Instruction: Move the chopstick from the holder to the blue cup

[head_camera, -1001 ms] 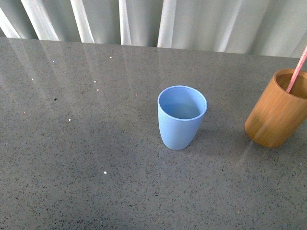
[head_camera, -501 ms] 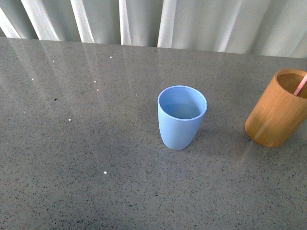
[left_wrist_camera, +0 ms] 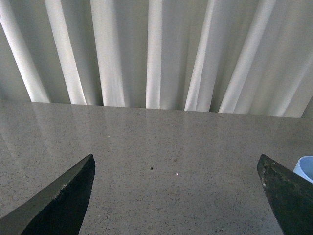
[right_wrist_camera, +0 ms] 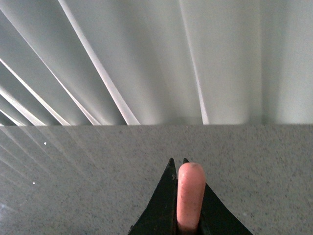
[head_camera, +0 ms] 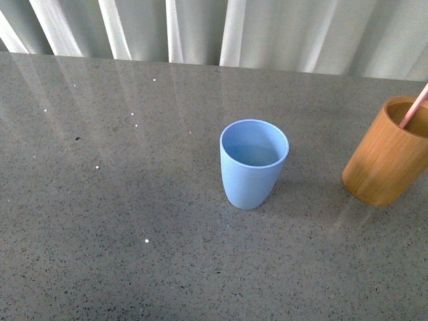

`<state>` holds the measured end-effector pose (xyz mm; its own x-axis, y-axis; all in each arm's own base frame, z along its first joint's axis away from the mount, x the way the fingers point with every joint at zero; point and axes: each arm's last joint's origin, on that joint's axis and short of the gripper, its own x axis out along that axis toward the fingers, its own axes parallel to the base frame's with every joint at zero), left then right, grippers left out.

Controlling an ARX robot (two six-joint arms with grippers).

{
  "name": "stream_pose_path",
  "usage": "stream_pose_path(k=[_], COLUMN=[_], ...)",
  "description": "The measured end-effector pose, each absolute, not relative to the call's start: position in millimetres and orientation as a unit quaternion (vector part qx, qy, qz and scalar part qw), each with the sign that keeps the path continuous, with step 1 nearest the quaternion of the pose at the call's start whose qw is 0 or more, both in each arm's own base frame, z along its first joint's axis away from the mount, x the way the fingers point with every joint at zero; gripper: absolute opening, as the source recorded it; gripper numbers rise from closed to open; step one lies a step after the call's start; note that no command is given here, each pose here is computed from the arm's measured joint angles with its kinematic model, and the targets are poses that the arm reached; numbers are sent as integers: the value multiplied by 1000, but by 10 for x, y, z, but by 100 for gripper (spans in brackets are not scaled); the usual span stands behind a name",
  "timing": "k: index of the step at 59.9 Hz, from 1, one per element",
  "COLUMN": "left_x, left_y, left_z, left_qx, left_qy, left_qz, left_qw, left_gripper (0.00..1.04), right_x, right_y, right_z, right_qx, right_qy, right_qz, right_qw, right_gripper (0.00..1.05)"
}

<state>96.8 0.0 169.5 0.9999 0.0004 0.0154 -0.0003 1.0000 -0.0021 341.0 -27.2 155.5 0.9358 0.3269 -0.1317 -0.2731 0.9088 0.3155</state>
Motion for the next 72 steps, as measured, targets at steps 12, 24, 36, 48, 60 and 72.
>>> stream_pose_path(k=[12,24,36,48,60,72], left_x=[968,968,968,968,968,968], left_y=[0,0,0,0,0,0], left_z=[1695,1695,1695,1695,1695,1695], left_qx=[-1,-1,-1,-1,-1,-1], left_qy=[-8,-8,-8,-8,-8,-8], left_qz=[0,0,0,0,0,0], left_qw=[1000,1000,1000,1000,1000,1000], left_gripper=[98,98,98,98,98,98], right_x=[3299,3185,3086,3059,3164,3198], right_y=[-219,-132,108,473,770,961], right_z=[1969,2302,2667,2755,2450,2193], right_qx=[136,128,116,102,93,82], right_qy=[46,13,-24,-23,26,61], right_qz=[167,189,233,290,316,336], right_qw=[975,973,965,951,944,936], right_gripper=[1,1,1,1,1,1])
